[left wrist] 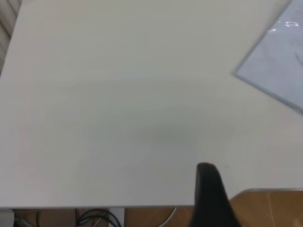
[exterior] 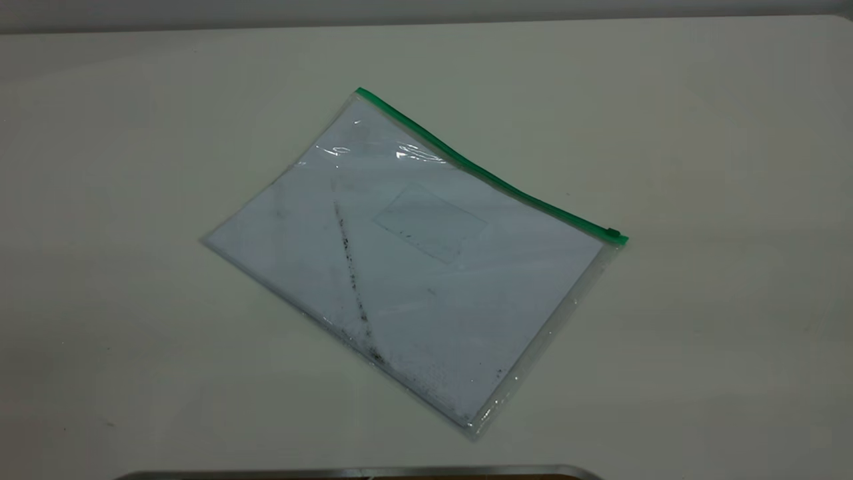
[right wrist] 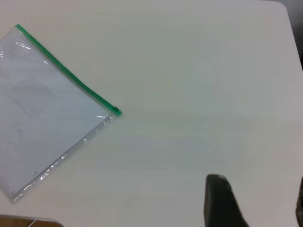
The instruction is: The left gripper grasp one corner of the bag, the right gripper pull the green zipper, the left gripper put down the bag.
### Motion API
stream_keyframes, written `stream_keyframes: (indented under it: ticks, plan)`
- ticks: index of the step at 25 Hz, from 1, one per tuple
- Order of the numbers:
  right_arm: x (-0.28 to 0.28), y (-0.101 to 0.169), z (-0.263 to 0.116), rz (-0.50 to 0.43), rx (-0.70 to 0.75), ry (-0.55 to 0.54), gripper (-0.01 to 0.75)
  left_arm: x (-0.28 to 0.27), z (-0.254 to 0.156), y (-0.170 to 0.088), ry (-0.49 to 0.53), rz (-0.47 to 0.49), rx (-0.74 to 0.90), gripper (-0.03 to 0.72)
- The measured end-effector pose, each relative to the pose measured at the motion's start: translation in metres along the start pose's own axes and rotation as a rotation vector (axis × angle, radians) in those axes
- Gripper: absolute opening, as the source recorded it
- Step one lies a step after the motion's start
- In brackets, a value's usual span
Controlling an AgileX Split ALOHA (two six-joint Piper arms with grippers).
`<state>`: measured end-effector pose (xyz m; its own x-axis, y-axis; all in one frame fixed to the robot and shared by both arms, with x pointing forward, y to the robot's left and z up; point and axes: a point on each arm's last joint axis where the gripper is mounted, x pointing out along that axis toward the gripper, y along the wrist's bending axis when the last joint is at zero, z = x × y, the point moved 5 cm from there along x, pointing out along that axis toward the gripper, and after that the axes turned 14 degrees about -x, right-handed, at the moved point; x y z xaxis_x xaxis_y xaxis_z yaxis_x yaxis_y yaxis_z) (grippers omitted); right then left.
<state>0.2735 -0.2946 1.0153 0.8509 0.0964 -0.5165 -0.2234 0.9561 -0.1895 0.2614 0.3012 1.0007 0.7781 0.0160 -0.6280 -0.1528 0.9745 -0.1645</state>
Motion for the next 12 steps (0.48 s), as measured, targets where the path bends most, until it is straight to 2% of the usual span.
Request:
stream_keyframes:
  ticks: [12]
  plan:
    - [0.0, 0.0007, 0.0002, 0.005, 0.002, -0.001, 0.422, 0.0, 0.0, 0.0002, -0.001, 0.006, -0.005, 0.537]
